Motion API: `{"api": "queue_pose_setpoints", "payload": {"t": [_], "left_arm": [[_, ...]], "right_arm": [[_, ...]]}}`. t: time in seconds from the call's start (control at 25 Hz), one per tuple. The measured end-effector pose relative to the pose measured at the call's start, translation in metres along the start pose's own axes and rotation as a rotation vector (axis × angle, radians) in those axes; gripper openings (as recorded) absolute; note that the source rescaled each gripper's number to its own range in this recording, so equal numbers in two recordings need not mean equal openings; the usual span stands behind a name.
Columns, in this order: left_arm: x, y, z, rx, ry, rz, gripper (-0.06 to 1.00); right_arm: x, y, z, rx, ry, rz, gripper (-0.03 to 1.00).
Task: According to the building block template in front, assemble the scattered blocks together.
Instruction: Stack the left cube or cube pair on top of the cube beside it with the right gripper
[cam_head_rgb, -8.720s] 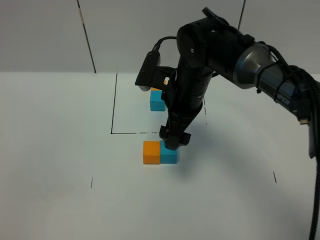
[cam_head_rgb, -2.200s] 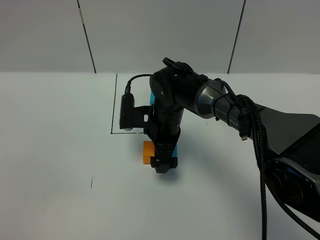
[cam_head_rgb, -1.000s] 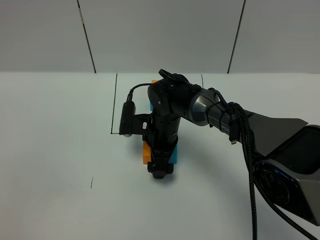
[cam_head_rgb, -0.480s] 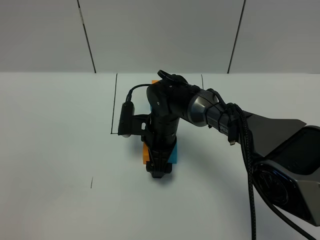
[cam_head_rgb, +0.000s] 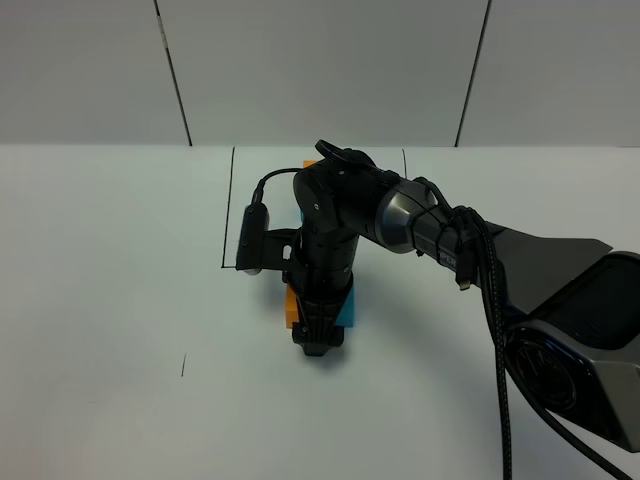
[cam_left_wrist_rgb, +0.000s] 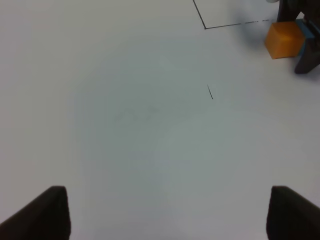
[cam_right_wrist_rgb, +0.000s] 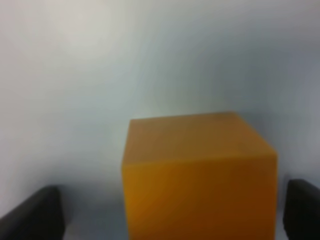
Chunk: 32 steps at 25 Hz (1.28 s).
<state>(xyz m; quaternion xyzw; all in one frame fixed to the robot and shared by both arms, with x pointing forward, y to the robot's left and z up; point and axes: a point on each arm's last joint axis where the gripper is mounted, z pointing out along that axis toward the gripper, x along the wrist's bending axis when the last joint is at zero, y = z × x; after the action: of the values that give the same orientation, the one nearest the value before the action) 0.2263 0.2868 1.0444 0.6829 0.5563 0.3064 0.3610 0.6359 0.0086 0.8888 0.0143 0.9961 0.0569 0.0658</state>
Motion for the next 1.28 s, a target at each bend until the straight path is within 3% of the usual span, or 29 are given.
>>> {"api": "queue_pose_setpoints", "payload": {"t": [0.12, 0.24, 0.64, 1.0, 1.28], "left_arm": [[0.0000, 0.0000, 0.0000, 0.000, 0.000, 0.000, 0.68], [0.0000, 0.0000, 0.0000, 0.000, 0.000, 0.000, 0.68], [0.0000, 0.0000, 0.0000, 0.000, 0.000, 0.000, 0.68], [0.0000, 0.0000, 0.0000, 0.000, 0.000, 0.000, 0.68], [0.0000, 0.0000, 0.0000, 0.000, 0.000, 0.000, 0.68]], "right_arm": [[0.0003, -0.0002, 0.0000, 0.002, 0.004, 0.001, 0.71], [0.0018, 0.0004, 0.0006, 0.003, 0.014, 0.002, 0.60], [0.0030, 0.0030, 0.0012, -0.007, 0.011, 0.001, 0.00], [0.0018, 0.0035, 0.0015, -0.012, -0.001, 0.060, 0.00], [-0.0032, 0.0025, -0.0002, -0.010, -0.055, 0.315, 0.00]]}}
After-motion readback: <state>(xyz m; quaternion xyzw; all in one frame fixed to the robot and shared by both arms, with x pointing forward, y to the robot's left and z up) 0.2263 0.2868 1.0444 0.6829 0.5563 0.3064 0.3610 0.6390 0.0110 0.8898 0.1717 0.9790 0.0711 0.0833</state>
